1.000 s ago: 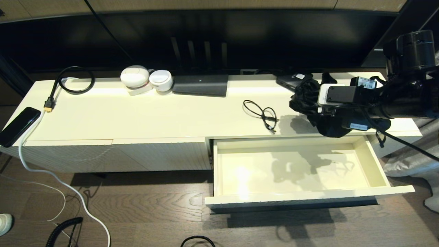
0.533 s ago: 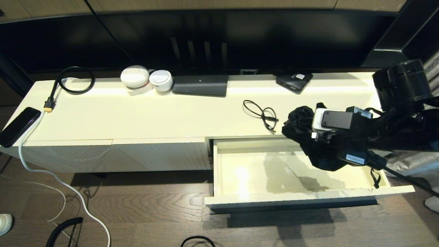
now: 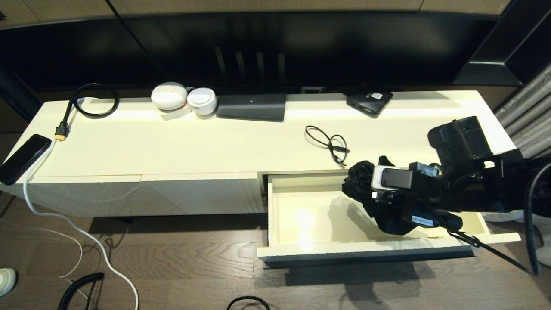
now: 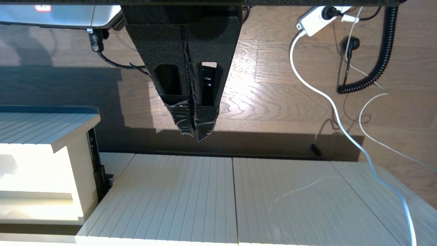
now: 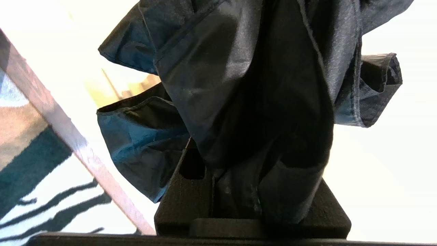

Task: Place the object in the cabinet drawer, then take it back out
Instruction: Put the umbrella in the drawer

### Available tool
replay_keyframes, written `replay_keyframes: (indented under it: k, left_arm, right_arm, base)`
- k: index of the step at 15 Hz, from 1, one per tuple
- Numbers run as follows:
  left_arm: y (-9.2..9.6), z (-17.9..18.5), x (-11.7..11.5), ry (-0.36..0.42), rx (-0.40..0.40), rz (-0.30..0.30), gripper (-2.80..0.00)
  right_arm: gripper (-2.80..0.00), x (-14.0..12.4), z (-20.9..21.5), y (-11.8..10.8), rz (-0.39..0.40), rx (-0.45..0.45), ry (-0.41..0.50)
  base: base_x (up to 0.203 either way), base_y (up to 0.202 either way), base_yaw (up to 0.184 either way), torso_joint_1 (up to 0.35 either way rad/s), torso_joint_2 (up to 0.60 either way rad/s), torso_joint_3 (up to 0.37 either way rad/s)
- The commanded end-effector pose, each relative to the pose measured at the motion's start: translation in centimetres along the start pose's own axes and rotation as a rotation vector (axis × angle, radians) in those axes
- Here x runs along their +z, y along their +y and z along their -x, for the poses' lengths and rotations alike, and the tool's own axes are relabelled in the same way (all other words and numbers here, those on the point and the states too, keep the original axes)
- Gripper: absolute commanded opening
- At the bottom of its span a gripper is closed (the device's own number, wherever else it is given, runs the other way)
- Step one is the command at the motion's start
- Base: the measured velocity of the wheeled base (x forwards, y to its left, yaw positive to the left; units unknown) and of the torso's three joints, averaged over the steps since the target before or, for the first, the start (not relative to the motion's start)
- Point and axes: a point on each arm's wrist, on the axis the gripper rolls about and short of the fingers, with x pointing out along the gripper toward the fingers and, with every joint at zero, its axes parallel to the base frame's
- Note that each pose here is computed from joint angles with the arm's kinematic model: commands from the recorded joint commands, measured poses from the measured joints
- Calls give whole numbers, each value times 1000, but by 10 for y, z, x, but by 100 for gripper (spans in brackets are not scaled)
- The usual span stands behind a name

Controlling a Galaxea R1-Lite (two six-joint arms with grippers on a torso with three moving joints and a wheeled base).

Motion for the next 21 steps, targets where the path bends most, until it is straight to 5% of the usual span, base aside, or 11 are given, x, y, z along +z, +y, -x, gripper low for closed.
replay_keyframes:
  k: [1,12,13,14,21]
  left_arm:
    - [0,0,0,0,0,1,-280]
    - [0,0,0,0,2,1,-280]
    - [0,0,0,0,2,1,-280]
    - [0,0,0,0,0,1,-280]
    - [0,0,0,0,2,1,-280]
  right_arm:
    - [-280,-1,-32,9,22,59,20]
    - [-280,1,-93,10,157,64,-13]
    - [-191,1,-94,11,157,62,-16]
    - [0,0,-94,11,156,61,-15]
    - [0,7,-57,-5,99,-16,-54]
  base:
    - [0,0,0,0,0,0]
    - [0,0,0,0,0,0]
    - [0,0,0,0,0,0]
    - [0,0,0,0,0,0]
    - [0,0,0,0,0,0]
